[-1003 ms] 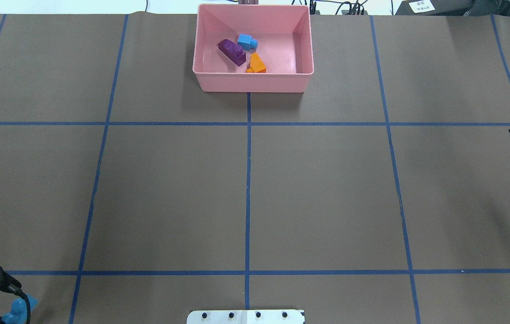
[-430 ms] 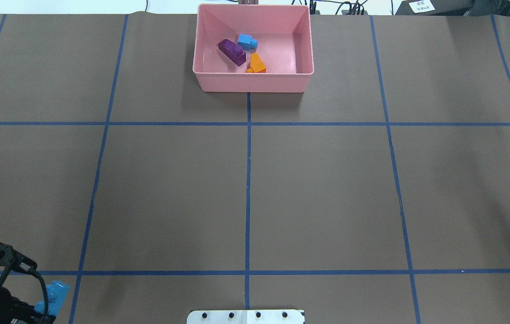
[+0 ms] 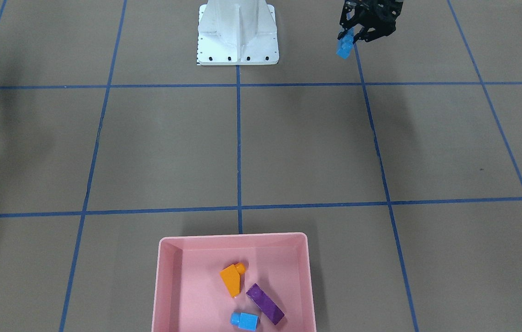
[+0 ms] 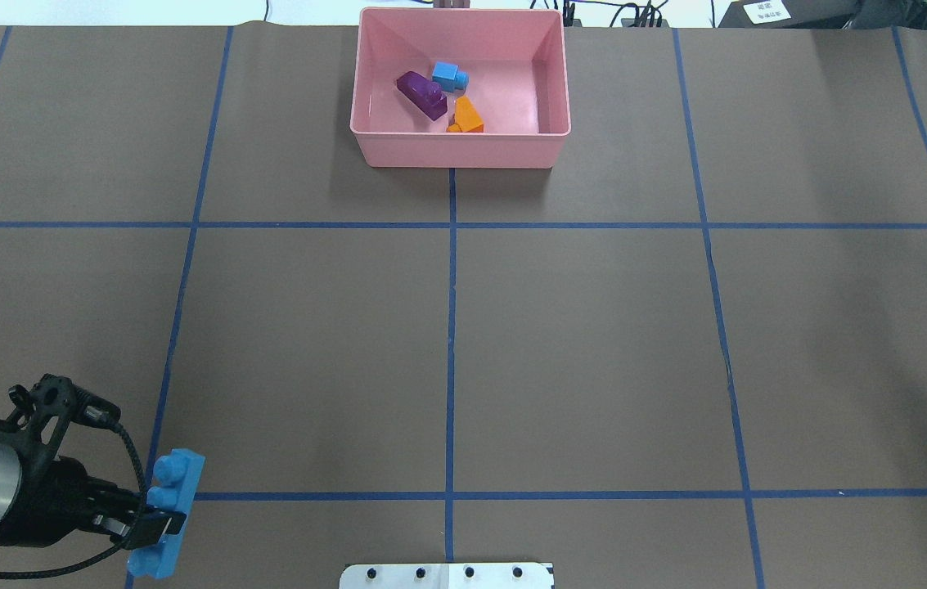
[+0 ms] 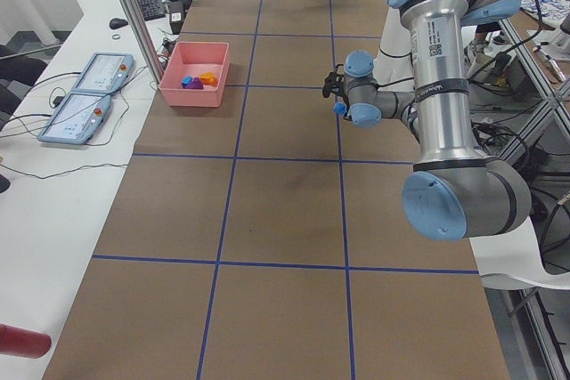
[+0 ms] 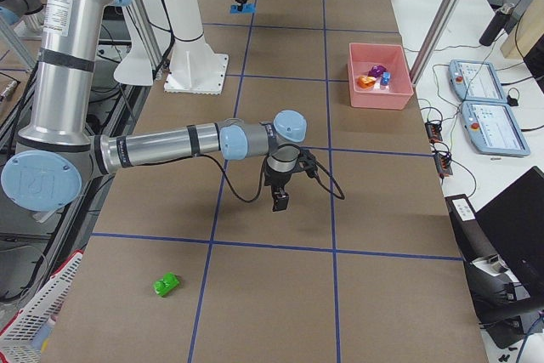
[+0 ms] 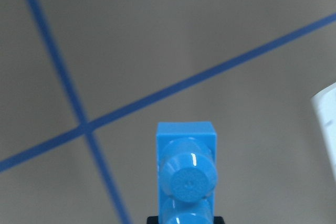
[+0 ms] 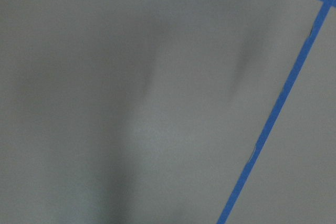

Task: Put all blocks into box

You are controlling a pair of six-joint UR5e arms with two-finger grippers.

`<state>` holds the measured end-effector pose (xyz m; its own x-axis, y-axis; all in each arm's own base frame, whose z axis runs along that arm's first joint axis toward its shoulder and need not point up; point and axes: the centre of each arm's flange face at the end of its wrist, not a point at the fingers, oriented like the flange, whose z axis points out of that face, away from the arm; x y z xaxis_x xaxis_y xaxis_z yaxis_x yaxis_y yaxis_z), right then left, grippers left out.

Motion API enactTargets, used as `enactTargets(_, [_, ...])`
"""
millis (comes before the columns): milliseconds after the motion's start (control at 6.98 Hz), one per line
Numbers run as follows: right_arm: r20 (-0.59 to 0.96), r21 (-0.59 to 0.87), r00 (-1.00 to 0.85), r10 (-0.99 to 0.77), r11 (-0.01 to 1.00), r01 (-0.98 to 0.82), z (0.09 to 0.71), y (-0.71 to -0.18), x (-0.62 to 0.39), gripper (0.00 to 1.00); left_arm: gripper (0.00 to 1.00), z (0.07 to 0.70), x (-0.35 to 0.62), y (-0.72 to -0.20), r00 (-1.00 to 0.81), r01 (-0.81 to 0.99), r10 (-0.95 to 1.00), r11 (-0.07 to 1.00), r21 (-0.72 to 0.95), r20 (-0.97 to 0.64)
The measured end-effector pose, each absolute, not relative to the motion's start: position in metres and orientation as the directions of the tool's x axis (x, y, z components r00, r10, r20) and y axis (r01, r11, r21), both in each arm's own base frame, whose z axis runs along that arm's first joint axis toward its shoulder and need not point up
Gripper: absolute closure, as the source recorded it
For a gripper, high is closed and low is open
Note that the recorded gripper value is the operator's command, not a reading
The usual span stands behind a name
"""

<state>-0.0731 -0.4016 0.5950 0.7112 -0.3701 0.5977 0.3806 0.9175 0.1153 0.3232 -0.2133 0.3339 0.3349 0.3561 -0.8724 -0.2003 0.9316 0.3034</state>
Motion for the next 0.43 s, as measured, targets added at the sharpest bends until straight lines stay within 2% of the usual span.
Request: enactTargets(430, [0.546,0.114,0.657,-0.521,0.823,0.557,0.661,-0.342,-0.058,0.00,1.00,0.291,0.344,-0.264,0.279,-0.064,0.328,0.944,0.323,-0.903])
